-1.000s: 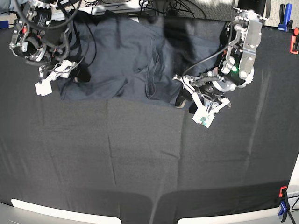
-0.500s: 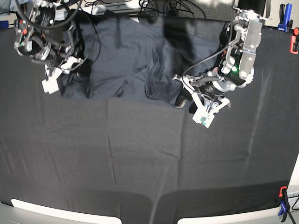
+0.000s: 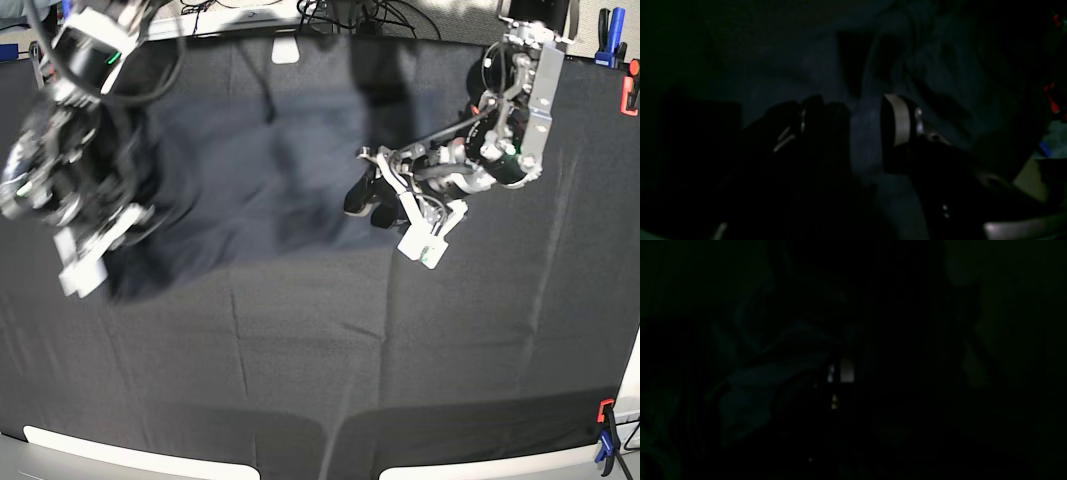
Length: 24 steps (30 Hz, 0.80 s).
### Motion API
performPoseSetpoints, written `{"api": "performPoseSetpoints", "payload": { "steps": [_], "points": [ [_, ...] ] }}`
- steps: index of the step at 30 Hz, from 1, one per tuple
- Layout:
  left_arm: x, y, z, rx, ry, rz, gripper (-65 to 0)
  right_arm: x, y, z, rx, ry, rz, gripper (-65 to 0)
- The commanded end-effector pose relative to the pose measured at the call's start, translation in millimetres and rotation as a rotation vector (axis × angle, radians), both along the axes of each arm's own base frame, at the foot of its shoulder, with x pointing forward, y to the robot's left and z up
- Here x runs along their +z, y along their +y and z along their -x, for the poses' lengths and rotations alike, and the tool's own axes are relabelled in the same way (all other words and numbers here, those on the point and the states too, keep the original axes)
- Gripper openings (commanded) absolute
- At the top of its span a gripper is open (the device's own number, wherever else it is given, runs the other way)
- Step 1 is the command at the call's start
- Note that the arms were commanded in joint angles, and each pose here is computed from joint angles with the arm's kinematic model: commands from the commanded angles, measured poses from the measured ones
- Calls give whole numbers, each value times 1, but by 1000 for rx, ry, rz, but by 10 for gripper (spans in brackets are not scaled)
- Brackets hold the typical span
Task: Layout the t-shirt on the table in an organized manner, then fold the t-shirt properly
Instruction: 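Fold the grasped end over toward the left gripper with the right gripper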
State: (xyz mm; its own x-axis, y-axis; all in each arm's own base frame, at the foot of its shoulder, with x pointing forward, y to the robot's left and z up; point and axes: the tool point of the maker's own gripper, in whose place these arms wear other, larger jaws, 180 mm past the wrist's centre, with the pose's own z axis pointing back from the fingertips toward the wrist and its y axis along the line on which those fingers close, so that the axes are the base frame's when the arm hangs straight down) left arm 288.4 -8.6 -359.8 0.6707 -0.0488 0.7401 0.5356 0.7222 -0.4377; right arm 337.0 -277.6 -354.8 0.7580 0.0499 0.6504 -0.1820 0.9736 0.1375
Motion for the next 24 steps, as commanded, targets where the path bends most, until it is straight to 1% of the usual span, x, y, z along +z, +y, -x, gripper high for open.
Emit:
{"api": "performPoseSetpoints", "payload": {
  "steps": [1,4,7,9,11,13,15,17,20,24],
  "points": [
    [17,-5,-6,-13,-48,44,-389,26,-15,-16,-25,-73,24,-650],
    [22,-10,-3,-34,-47,82,-389,43,-33,-23,-61,-92,55,-650],
    [22,-15,4,-58,2,115,-389,54,-41,-28,-70,-97,75,-650],
    [17,-16,11,-78,30,104,-390,58,-41,-31,-71,-107,74,-650],
    [12,-16,17,-92,44,96,-389,58,-36,-33,-74,-115,46,-650],
    [5,-14,24,-85,56,81,-390,56,-27,-34,-76,-118,12,-650],
    [-7,-10,30,-68,52,40,-390,52,-15,-36,-68,-122,-22,-650],
    [-17,-6,38,-57,56,10,-390,50,2,-39,-52,-138,-84,-650],
    [-23,-5,47,-56,77,4,-390,50,28,-43,-34,-159,-143,-650],
    [-23,-5,46,-55,71,3,-390,56,60,-44,-18,-201,-215,-650]
  ]
}}
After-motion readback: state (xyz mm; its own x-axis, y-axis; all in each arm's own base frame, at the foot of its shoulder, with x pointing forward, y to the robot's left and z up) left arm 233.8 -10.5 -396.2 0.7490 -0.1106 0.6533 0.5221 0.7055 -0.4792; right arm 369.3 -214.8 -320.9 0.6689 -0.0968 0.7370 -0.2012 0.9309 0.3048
